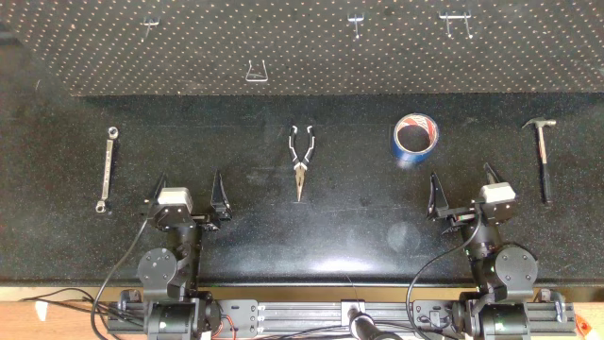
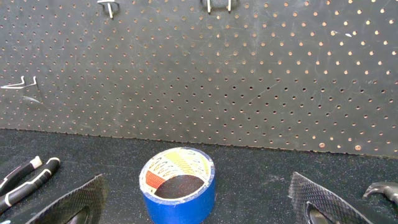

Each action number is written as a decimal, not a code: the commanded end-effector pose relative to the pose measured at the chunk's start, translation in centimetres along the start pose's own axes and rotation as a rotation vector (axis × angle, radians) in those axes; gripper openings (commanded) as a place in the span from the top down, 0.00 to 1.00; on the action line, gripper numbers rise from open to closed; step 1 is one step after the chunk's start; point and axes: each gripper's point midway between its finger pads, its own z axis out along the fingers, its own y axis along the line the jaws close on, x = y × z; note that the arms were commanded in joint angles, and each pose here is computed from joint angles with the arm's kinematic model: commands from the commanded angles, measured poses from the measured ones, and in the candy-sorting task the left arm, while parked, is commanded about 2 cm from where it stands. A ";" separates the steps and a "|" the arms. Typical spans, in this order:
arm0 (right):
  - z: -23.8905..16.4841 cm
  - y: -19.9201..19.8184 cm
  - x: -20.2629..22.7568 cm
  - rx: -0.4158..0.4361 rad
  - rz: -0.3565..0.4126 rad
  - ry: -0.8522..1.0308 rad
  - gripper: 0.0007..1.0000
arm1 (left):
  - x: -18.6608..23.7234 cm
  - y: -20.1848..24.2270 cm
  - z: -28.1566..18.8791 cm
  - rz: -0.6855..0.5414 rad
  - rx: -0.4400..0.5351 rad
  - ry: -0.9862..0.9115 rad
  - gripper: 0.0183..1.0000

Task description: Place Tools Onto Pegboard

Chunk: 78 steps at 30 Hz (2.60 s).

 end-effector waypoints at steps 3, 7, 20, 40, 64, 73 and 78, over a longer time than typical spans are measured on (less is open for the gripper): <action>0.0 0.2 0.0 -0.006 -0.012 -0.001 0.04 | 0.1 -0.3 0.0 0.010 0.016 0.000 0.00; 0.0 0.2 0.0 -0.006 -0.012 -0.001 0.04 | 0.1 -0.3 0.0 0.010 0.016 0.001 0.00; 0.0 0.2 0.0 -0.006 -0.012 -0.001 0.04 | 0.1 -0.3 0.0 0.010 0.016 0.001 0.00; 0.0 0.2 0.0 -0.006 -0.012 -0.001 0.04 | 0.5 -0.5 0.1 0.010 0.024 0.017 0.00; 0.0 0.2 0.0 -0.006 -0.011 -0.001 0.04 | 3.1 15.7 -2.7 0.227 -0.241 0.957 0.01; 0.0 0.2 0.0 -0.006 -0.012 -0.001 0.04 | 5.9 18.0 -2.3 0.185 -0.244 1.092 0.01; 0.0 0.2 0.0 -0.006 -0.012 -0.001 0.04 | 3.0 21.0 0.3 -0.031 -0.218 0.961 0.01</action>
